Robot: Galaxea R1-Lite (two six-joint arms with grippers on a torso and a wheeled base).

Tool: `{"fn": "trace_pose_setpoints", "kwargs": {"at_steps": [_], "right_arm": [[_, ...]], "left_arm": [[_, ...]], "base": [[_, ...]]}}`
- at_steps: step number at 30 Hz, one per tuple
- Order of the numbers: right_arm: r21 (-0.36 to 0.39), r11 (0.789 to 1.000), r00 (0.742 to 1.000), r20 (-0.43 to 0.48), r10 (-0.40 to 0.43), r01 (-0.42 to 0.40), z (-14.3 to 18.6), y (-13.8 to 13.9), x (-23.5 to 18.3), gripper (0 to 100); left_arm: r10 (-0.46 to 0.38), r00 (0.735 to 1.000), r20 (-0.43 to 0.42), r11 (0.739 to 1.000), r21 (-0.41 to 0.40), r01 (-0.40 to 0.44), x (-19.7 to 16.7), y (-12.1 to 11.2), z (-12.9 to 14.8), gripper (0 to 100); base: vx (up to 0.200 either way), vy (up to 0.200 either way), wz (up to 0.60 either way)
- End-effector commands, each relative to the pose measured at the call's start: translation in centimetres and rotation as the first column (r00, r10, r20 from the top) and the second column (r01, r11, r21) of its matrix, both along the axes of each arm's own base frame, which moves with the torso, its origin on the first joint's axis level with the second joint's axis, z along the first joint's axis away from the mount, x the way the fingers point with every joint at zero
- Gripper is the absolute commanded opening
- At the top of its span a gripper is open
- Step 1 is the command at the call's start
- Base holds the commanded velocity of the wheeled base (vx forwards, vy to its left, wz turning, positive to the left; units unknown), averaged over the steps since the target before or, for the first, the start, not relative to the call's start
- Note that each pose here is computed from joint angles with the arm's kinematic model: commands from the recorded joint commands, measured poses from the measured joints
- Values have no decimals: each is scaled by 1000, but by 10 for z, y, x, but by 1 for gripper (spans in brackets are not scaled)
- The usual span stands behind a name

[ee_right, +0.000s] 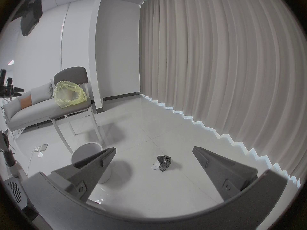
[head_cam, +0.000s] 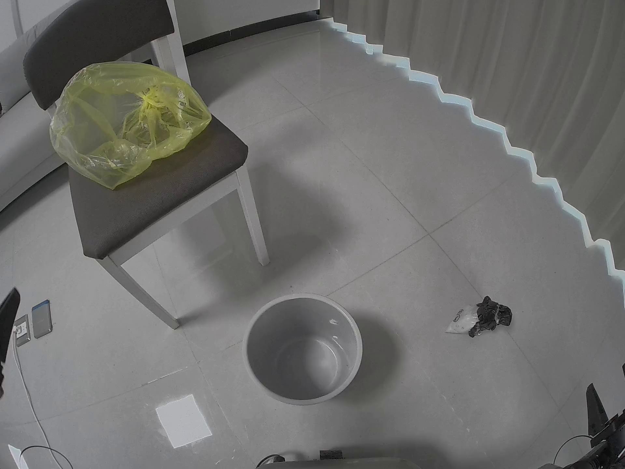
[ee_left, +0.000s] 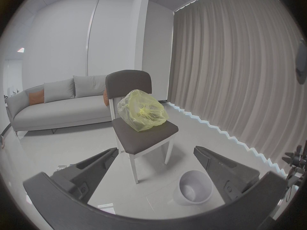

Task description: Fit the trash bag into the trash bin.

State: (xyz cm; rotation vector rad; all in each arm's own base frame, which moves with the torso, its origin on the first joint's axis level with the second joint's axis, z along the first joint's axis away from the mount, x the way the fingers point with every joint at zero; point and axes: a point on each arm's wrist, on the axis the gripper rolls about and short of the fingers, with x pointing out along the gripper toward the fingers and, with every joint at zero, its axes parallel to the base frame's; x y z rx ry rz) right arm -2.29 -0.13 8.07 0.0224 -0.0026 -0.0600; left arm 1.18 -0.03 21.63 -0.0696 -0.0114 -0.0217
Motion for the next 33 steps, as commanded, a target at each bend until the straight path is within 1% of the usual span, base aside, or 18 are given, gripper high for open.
{"fn": "trace_pose_setpoints", "kwargs": {"at_steps": [1, 5, 6, 7, 8, 10, 12, 13, 15, 20, 22, 23, 24, 29, 30, 31, 32, 33], "right_arm": [[7, 1000, 1000, 2, 0, 0, -5, 0, 0, 100], [5, 1000, 1000, 0, -1, 1, -5, 0, 0, 100], [5, 1000, 1000, 0, -1, 1, -5, 0, 0, 100], [4, 1000, 1000, 3, -1, 1, -4, 0, 0, 100], [4, 1000, 1000, 3, -1, 1, -4, 0, 0, 100], [4, 1000, 1000, 1, -1, 1, -5, 0, 0, 100], [4, 1000, 1000, 3, -1, 1, -4, 0, 0, 100], [4, 1000, 1000, 3, -1, 1, -4, 0, 0, 100], [2, 1000, 1000, 1, 0, 0, -5, 0, 0, 100], [2, 1000, 1000, 1, -1, 1, -5, 0, 0, 100], [1, 1000, 1000, 1, -1, 1, -5, 0, 0, 100], [1, 1000, 1000, 1, -1, 1, -5, 0, 0, 100], [1, 1000, 1000, 0, 0, 0, -5, 0, 0, 100], [5, 1000, 1000, 3, -1, 1, -4, 0, 0, 100], [7, 1000, 1000, 3, -1, 1, -4, 0, 0, 100], [7, 1000, 1000, 3, -1, 1, -4, 0, 0, 100], [7, 1000, 1000, 2, -1, 1, -5, 0, 0, 100], [7, 1000, 1000, 2, -3, 3, -5, 0, 0, 100]], "left_arm": [[100, 985, -144, 995, 0, -101, 70, 6, 24, 100], [167, 972, -165, 985, -2, -170, 99, 16, 33, 100], [167, 972, -165, 985, -2, -170, 99, 16, 33, 100], [194, 964, -180, 980, -3, -197, 118, 23, 39, 100], [194, 964, -180, 980, -3, -197, 118, 23, 39, 100], [238, 950, -203, 968, -33, -249, 141, 34, 46, 100], [251, 946, -205, 963, -48, -265, 152, 39, 51, 100], [251, 946, -205, 963, -48, -265, 152, 39, 51, 100], [271, 943, -190, 955, -71, -289, 169, 47, 63, 100], [286, 941, -184, 945, -111, -309, 198, 56, 75, 100], [287, 940, -184, 942, -124, -312, 218, 62, 80, 100], [287, 940, -184, 942, -124, -312, 218, 62, 80, 100], [287, 940, -182, 942, -126, -312, 235, 66, 83, 100], [290, 940, -181, 941, -125, -314, 279, 78, 86, 100], [290, 940, -181, 941, -125, -314, 283, 79, 86, 100], [289, 940, -181, 942, -124, -313, 297, 82, 86, 100], [290, 940, -179, 941, -123, -314, 298, 82, 86, 100], [290, 941, -176, 942, -122, -314, 312, 86, 86, 100]], "base": [[0, 0, 0], [0, 0, 0], [0, 0, 0], [0, 0, 0], [0, 0, 0], [0, 0, 0], [0, 0, 0], [0, 0, 0], [0, 0, 0], [0, 0, 0], [0, 0, 0], [0, 0, 0], [0, 0, 0], [0, 0, 0], [0, 0, 0], [0, 0, 0], [0, 0, 0], [0, 0, 0]]}}
